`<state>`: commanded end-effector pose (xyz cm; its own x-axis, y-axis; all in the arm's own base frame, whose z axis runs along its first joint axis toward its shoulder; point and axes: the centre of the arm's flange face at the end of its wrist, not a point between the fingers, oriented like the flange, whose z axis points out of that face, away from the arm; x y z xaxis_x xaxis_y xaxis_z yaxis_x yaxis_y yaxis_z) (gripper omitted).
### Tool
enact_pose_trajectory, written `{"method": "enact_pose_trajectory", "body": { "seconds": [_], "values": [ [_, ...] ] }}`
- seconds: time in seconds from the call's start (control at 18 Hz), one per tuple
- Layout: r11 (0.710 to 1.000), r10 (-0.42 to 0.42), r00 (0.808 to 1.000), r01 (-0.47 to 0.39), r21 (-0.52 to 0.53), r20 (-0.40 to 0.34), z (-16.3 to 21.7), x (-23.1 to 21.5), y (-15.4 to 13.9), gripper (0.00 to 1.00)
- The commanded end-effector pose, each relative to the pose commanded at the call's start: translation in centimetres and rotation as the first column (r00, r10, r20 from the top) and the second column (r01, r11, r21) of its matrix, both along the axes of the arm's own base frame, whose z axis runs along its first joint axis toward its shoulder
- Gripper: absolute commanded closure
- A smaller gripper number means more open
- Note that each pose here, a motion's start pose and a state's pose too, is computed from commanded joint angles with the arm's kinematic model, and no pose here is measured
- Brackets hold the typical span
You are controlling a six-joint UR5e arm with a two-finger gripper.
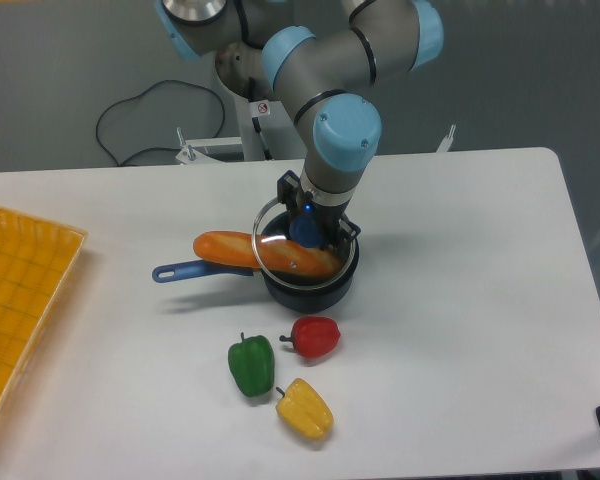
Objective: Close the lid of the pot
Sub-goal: 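Press the lid down onto the saucepan rim over the bread loaf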
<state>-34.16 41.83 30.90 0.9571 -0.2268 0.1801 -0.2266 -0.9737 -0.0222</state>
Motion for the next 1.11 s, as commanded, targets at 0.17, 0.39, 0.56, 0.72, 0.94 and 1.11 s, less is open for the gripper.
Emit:
{"method": "enact_pose_trajectory", "body": {
  "seconds": [0.17, 0.39, 0.56, 0.72, 0.94, 1.11],
  "values": [
    [1.000, -0.003, 1.000, 0.003, -0.006, 0.009, -0.48, 0.09, 0.13, 0.62],
    [1.000, -0.003, 1.000, 0.003, -0.010, 0.012, -0.72, 0.03, 0.16, 0.60],
    [1.000, -0.003, 1.000, 0.003, -0.010, 0.012, -0.72, 0.03, 0.16, 0.59],
    [1.000, -0.003, 1.000, 0.003, -0.010, 0.012, -0.87, -0.09, 0.24, 0.57],
    [1.000, -0.002, 1.000, 0.002, -0.010, 0.012, -0.87, -0.22, 0.14, 0.56],
    [1.000, 0.000, 1.000, 0.000, -0.010, 0.012, -0.87, -0.28, 0.09, 0.54]
  ]
}}
